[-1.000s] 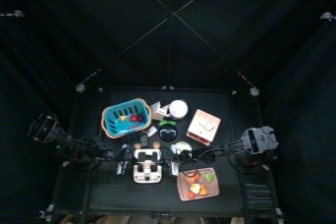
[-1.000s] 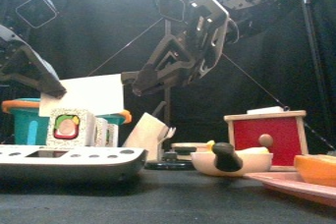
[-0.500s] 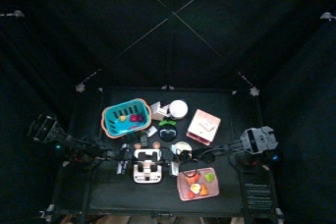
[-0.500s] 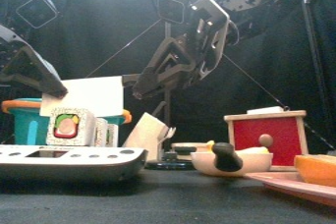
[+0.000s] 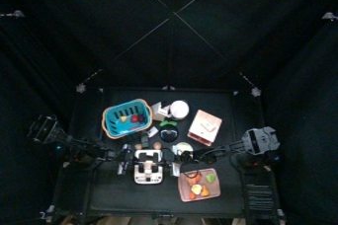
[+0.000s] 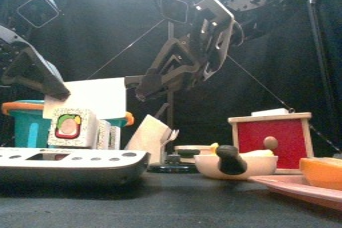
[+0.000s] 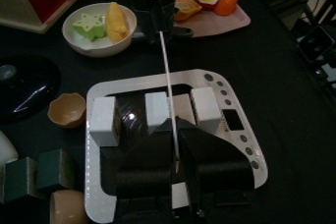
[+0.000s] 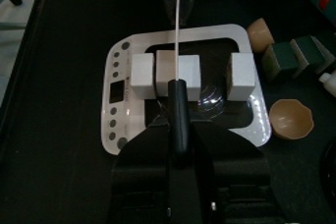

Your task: Cut sushi roll

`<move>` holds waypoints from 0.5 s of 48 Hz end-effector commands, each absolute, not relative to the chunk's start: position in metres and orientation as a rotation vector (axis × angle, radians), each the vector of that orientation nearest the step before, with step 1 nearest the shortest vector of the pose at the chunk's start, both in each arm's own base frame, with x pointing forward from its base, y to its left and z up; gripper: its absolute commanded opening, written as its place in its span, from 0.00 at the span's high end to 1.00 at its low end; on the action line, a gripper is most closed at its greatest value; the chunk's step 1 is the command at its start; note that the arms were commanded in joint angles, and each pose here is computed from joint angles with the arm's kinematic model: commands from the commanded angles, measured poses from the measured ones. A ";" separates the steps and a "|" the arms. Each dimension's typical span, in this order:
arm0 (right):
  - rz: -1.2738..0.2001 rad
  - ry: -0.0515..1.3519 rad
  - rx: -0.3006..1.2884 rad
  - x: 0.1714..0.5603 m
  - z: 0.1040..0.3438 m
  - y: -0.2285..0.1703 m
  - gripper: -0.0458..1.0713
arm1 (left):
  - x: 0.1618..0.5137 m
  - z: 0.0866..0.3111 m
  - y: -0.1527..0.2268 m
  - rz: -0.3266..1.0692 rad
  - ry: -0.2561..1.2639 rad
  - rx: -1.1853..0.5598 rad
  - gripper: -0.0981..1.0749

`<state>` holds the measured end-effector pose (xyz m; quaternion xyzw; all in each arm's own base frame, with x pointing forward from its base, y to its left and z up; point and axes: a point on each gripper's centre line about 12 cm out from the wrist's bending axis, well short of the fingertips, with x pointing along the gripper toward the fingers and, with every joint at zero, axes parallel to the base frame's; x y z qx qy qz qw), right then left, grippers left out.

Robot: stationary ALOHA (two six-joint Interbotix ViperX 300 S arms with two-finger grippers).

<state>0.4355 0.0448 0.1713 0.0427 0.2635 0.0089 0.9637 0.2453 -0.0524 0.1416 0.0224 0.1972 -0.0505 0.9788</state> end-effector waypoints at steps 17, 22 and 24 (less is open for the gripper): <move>0.022 0.451 0.084 0.440 0.201 0.045 0.58 | 0.255 0.156 -0.053 -0.102 0.337 0.046 0.59; 0.022 0.453 0.084 0.440 0.201 0.045 0.58 | 0.255 0.156 -0.053 -0.102 0.338 0.047 0.59; 0.022 0.453 0.084 0.440 0.201 0.045 0.58 | 0.255 0.156 -0.053 -0.102 0.338 0.046 0.59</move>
